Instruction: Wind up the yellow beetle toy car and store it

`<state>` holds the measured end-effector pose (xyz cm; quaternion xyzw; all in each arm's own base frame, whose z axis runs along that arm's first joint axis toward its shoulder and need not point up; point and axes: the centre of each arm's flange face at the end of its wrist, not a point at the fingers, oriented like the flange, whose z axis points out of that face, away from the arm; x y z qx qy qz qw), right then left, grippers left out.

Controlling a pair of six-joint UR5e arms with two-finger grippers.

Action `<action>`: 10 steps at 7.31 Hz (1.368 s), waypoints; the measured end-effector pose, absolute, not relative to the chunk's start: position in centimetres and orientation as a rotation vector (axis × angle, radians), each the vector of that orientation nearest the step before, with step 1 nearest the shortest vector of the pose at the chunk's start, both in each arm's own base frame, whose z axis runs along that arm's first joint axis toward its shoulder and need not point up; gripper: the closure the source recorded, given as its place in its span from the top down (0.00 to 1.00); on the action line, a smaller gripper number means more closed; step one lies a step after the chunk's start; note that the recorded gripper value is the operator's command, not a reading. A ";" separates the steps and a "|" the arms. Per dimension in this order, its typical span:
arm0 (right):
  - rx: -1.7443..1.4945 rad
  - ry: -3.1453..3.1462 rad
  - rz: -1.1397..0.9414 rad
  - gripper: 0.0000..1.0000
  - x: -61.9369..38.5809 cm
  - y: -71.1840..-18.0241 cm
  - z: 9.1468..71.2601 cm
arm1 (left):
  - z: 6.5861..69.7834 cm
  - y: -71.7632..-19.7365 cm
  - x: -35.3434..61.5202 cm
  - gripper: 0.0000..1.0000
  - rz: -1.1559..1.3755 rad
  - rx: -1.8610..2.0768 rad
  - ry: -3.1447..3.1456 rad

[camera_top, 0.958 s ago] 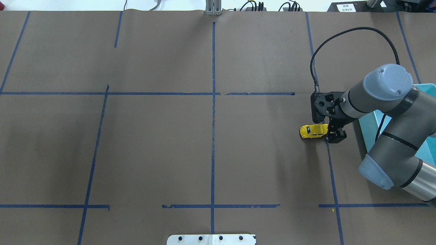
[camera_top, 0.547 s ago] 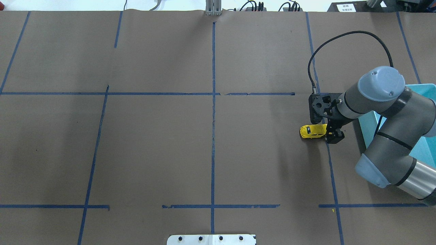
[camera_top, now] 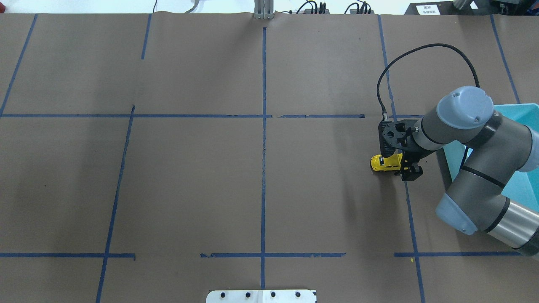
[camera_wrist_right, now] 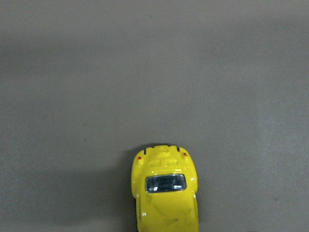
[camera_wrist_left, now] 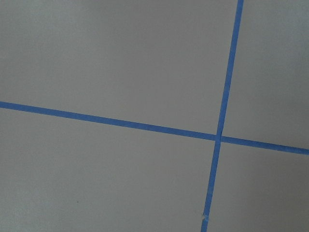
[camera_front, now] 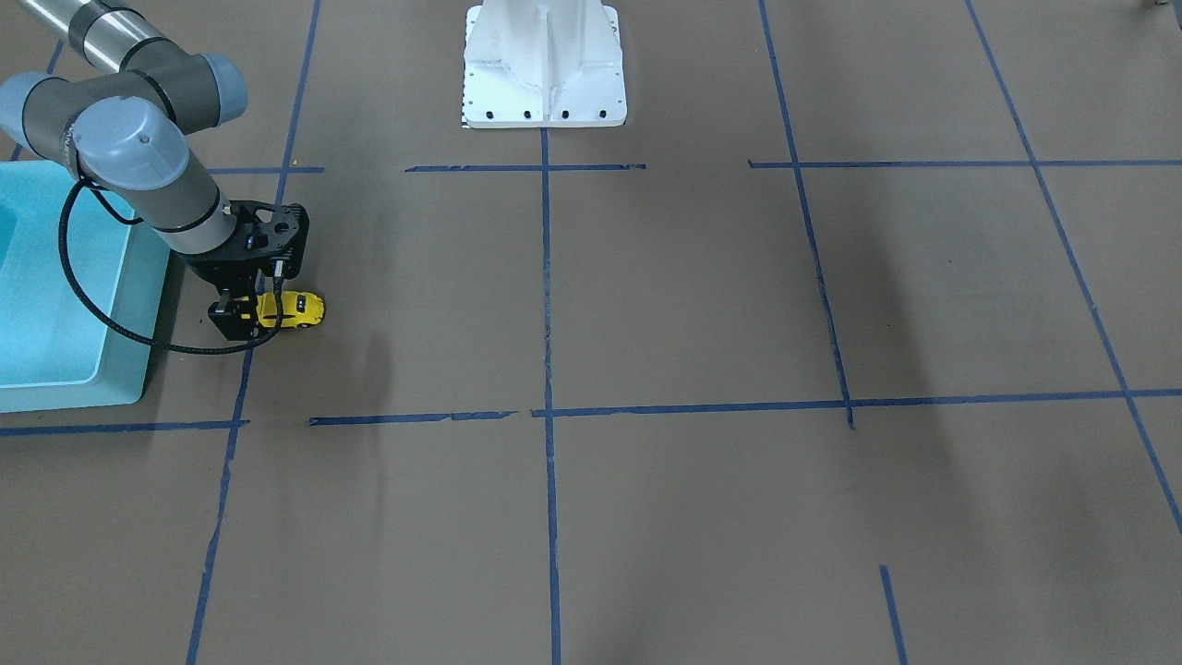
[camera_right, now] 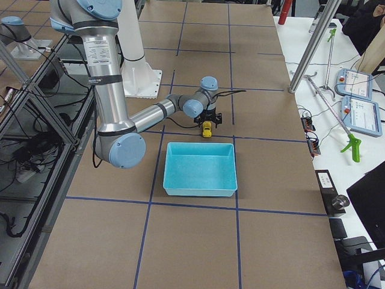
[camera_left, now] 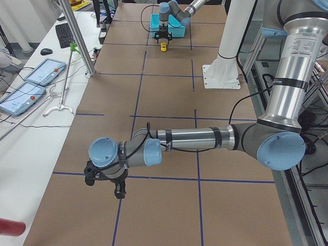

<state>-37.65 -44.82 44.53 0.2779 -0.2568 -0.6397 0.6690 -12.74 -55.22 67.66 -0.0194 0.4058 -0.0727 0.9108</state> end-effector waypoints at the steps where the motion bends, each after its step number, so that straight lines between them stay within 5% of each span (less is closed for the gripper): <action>1: 0.620 -0.579 -1.445 0.83 -38.0 -44.7 44.8 | 67.5 -55.4 -12.7 0.99 -0.155 -0.040 0.837; 2: 0.617 -0.579 -1.446 0.44 -38.2 -44.8 44.9 | 67.3 -55.4 -12.7 0.99 -0.169 -0.042 0.839; 3: 0.619 -0.579 -1.446 0.21 -38.5 -45.0 44.7 | 67.1 -55.5 -12.6 0.99 -0.179 -0.044 0.841; 4: 0.623 -0.580 -1.447 0.09 -38.6 -45.0 44.5 | 67.0 -55.5 -12.6 0.99 -0.184 -0.044 0.842; 6: 0.641 -0.582 -1.447 0.00 -38.5 -45.3 43.7 | 67.0 -55.4 -12.6 0.99 -0.184 -0.044 0.842; 10: 0.691 -0.564 -1.393 0.01 -28.6 -46.2 36.8 | 67.2 -55.4 -12.6 0.99 -0.188 -0.050 0.832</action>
